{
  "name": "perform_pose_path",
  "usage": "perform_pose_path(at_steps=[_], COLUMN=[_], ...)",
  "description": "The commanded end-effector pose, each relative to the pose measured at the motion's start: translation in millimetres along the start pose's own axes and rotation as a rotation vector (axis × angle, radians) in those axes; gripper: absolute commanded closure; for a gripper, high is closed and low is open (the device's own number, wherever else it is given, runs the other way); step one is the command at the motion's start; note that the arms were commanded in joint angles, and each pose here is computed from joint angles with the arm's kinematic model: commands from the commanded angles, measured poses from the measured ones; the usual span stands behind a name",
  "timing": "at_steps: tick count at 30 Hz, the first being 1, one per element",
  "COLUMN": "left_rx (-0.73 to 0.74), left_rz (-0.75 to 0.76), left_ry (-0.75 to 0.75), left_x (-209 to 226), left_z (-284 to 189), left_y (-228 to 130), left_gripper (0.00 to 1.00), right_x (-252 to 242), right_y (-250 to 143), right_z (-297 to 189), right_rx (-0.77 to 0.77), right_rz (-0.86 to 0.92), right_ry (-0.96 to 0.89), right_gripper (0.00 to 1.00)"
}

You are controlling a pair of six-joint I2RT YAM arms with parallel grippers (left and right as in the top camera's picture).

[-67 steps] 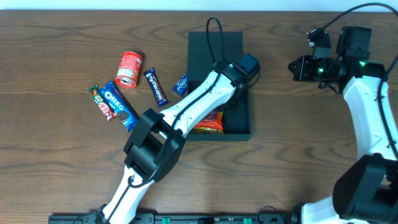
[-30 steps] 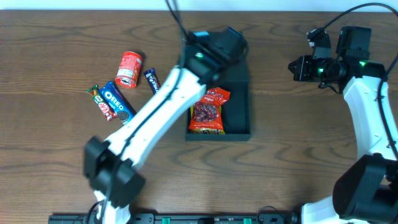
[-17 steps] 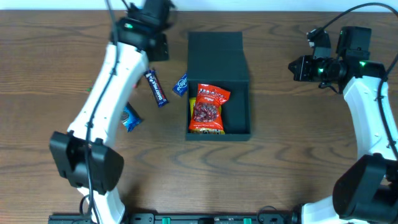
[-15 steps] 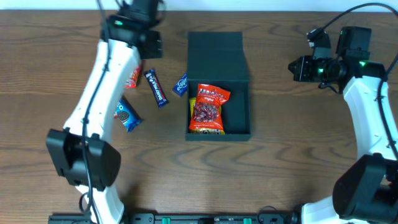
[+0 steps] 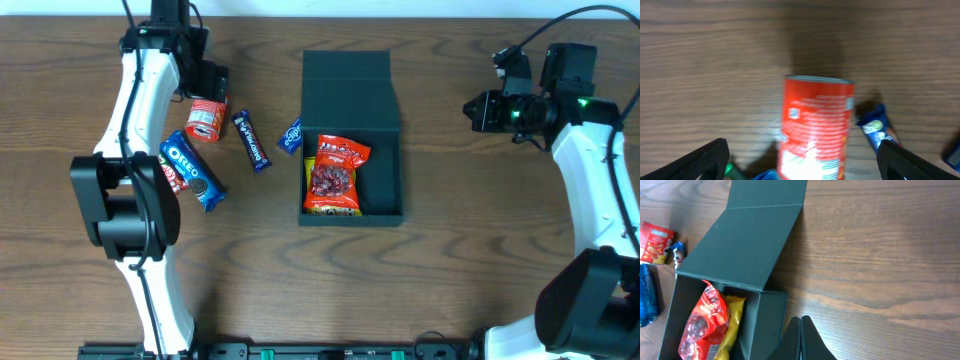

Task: Pack container
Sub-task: 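Grasp the small red Pringles can with the left gripper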

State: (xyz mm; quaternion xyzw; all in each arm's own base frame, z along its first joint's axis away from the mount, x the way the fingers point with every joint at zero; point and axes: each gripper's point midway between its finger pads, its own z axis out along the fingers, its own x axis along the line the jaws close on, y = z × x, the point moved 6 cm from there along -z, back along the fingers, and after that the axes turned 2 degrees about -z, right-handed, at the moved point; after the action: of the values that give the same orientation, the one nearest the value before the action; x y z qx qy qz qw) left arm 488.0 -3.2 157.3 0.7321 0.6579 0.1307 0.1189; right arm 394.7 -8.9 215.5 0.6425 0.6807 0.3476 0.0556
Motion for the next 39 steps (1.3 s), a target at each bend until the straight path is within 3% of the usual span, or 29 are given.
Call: perform_pose_path(at_steps=[1,13,39], left_rx=[0.022,0.097,0.151], left_rz=[0.064,0.082,0.058], left_ry=[-0.077,-0.082,-0.014], left_x=[-12.8,-14.2,-3.2], left_z=[11.9,60.9,79.3], left_y=[-4.2,-15.2,-25.4], left_gripper=[0.05,0.05,0.04], right_x=[2.9,3.1,3.4], right_y=[6.3,5.3,2.4], right_z=[-6.0,-5.9,-5.9], right_rx=[-0.024,-0.019,-0.004], right_rz=[-0.01,-0.008,0.009], right_ry=[0.002,0.003,0.004], right_gripper=[0.98,0.99,0.98])
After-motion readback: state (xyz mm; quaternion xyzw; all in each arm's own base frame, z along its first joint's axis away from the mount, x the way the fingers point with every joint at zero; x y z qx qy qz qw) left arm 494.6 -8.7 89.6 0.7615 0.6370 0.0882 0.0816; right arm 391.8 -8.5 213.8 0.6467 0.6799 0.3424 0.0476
